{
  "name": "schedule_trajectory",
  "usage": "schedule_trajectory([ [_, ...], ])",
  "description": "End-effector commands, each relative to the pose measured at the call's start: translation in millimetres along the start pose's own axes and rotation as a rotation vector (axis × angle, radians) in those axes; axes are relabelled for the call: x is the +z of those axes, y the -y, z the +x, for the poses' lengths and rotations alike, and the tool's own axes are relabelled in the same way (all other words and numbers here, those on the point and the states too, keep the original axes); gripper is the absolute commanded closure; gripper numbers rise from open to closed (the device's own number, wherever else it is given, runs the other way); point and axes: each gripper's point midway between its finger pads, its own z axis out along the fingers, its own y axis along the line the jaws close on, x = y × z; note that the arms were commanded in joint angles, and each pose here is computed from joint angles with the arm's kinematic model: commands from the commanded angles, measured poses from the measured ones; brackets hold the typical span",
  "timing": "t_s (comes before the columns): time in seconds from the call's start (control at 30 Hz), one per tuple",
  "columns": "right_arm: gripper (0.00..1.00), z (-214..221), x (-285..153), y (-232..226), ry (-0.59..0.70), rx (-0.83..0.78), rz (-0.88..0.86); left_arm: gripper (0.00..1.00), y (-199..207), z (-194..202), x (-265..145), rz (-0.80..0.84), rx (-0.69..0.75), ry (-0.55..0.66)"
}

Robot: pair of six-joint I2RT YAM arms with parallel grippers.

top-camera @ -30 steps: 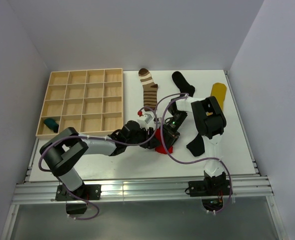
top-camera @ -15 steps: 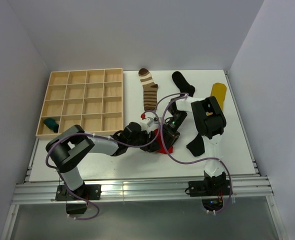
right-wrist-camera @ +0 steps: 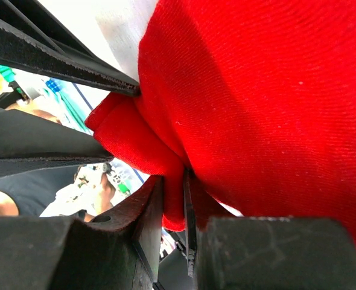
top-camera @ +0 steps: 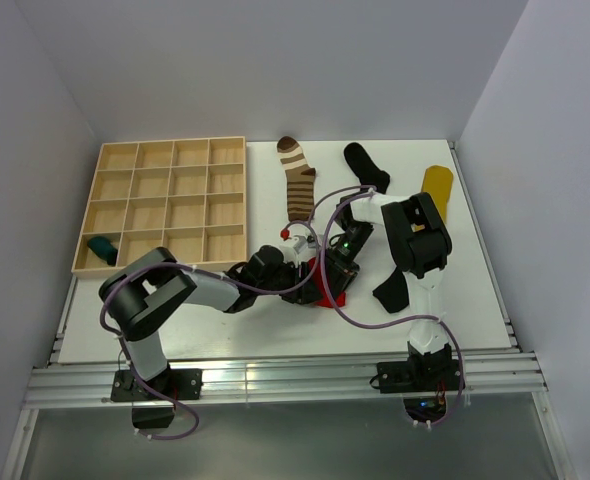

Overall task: Roll the socks
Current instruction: Roll the sock at the center of the board.

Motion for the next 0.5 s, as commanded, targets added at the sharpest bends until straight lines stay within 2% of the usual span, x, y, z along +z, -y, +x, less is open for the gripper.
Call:
schedule_trajectory([
  [0.0, 0.82, -24.9, 0.4, 41.1, 0.036, -0.13, 0.171, 0.53, 15.2, -6.2, 3.5, 0.062, -0.017, 0.017],
  [0.2, 0.82, -26.8, -0.6, 40.0, 0.053, -0.135, 0.18, 0.64, 11.1, 2.5, 5.0, 0.037, -0.111, -0.016],
  [0.27, 0.82, -26.7, 0.0, 39.9, 0.051, -0.136, 0.18, 0.74, 8.7, 8.4, 4.9, 0.029, -0.145, -0.039],
  [0.3, 0.82, -27.0, 0.5, 40.1, 0.051, -0.134, 0.178, 0.85, 7.9, 11.6, 5.4, 0.027, -0.171, -0.049],
  [0.33, 0.82, -27.7, 0.5, 40.1, 0.054, -0.135, 0.178, 0.9, 8.0, 15.4, 4.4, 0.029, -0.189, -0.062],
  [0.4, 0.82, -29.0, -0.1, 38.6, 0.061, -0.137, 0.179, 0.98, 6.7, 20.8, 3.9, 0.027, -0.228, -0.076],
  [0.47, 0.81, -32.2, -1.3, 38.5, 0.077, -0.142, 0.182, 1.0, 3.4, 27.4, 1.1, 0.013, -0.254, -0.09],
])
